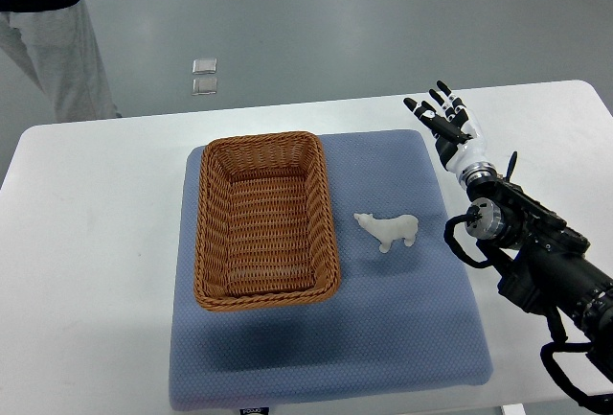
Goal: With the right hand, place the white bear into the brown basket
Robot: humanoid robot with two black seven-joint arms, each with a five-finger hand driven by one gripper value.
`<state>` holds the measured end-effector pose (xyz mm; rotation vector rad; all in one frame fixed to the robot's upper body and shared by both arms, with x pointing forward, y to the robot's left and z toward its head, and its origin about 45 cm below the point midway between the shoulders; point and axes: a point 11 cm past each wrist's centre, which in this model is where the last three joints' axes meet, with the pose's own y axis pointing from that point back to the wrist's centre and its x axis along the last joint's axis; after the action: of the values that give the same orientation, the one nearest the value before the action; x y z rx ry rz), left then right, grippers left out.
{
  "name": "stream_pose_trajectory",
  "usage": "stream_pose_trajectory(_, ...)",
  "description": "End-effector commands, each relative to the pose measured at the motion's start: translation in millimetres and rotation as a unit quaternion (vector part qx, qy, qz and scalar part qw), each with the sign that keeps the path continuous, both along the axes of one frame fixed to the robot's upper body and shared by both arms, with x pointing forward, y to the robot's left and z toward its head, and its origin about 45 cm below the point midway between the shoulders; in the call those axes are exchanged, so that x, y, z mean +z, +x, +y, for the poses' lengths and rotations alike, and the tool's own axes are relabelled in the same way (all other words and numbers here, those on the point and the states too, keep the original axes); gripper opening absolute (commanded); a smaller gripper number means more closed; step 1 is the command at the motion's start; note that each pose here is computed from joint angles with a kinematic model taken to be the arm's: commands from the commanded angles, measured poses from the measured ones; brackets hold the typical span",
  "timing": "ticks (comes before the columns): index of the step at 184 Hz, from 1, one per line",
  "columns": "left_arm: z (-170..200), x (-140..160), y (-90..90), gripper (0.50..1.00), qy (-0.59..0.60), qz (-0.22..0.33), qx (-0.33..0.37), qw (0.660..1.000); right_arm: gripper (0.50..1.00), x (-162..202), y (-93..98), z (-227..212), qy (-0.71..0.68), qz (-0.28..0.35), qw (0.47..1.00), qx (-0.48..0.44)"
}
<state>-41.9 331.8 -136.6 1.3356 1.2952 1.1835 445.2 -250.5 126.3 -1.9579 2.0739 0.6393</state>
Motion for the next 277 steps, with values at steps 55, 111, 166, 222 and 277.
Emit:
stream_pose_trajectory(55, 1.8, 0.2, 0.6, 1.0, 0.003, 0.0, 0.0, 1.0, 0.923, 0.0, 0.0, -0.1, 0.0, 0.0, 1.0, 0.0)
stream_pose_trajectory(111, 1.1, 0.1, 0.7, 1.0, 0.003, 0.0, 0.0, 1.0, 0.924, 0.1, 0.0, -0.1, 0.0, -0.001, 1.0, 0.0)
stream_pose_trajectory(166, 2.6, 0.2, 0.7, 1.0, 0.005, 0.0, 0.001, 1.0, 0.921, 0.2, 0.1, -1.8, -0.002, 0.0, 1.0, -0.002)
stream_pose_trajectory(222, 2.7, 0.1, 5.1, 1.0, 0.005, -0.004, -0.001, 1.0, 0.924, -0.3, -0.3, -3.0, -0.002, 0.0, 1.0, -0.003)
stream_pose_trajectory(277, 2.7, 0.1, 5.1, 1.0, 0.005, -0.004, -0.001, 1.0, 0.924, 0.3, -0.1, -2.7, -0.001, -0.001, 1.0, -0.003)
